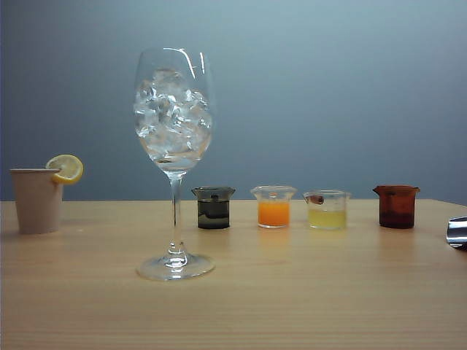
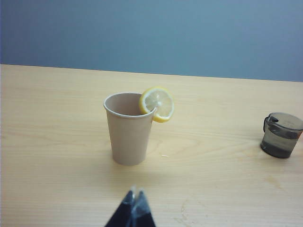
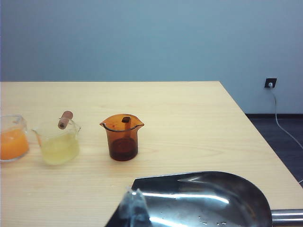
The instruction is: Pick up the first measuring cup from the left, pour the coconut rum inside into the goblet, and finally put the measuring cup back in its original place.
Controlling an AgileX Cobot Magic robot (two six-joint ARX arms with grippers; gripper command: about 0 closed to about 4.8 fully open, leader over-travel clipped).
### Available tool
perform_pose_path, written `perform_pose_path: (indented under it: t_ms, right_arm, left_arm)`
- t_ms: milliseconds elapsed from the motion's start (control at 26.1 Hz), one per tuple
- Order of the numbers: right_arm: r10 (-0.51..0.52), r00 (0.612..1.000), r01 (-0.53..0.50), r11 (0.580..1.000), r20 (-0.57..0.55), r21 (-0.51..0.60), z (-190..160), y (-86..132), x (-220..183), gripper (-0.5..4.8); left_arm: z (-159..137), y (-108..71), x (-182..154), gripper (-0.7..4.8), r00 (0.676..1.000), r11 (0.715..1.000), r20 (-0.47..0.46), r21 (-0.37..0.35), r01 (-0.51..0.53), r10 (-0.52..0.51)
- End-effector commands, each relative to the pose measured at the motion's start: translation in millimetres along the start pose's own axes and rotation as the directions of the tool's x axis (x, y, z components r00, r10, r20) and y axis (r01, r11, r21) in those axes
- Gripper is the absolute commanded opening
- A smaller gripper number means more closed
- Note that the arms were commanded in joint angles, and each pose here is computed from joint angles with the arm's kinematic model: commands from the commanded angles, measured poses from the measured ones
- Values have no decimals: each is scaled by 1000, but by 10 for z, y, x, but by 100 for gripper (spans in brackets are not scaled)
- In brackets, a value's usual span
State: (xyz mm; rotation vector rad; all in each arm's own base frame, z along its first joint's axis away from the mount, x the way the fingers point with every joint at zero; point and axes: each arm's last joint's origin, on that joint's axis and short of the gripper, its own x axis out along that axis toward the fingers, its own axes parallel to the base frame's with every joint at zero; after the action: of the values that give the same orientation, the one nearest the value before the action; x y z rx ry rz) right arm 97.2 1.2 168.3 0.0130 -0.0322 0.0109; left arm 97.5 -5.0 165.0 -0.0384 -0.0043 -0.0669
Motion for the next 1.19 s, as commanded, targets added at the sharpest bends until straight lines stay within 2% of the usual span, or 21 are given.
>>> perform_pose_path:
  t_ms: [38, 383, 575, 805, 996, 1188]
  right_arm:
    - [4, 1000, -4, 1000, 1, 13, -14, 2, 4, -8]
    - [5, 1000, -5, 1000, 1, 13, -14, 3, 4, -8]
    - [2, 999, -4, 999, 34, 40, 122, 3, -21, -8]
    - [-22, 998, 19, 999, 67, 49, 450, 0, -53, -9]
    - [-19, 997, 15, 999, 70, 49, 798, 7, 7, -9]
    - [13, 997, -16, 999, 70, 47, 1070, 23, 137, -9]
  left_arm:
    - [25, -2, -2, -6, 1000, 1000, 16, 1, 0, 0]
    - [25, -1, -2, -6, 1000, 1000, 16, 4, -3, 2]
    - [137, 18, -25, -6, 995, 997, 52, -7, -81, 81]
    - [501, 3, -130, -6, 990, 995, 111, -56, -79, 85]
    - [898, -14, -215, -6, 987, 996, 138, -56, -76, 83]
    - [1244, -36, -147, -6, 990, 998, 129, -52, -44, 51]
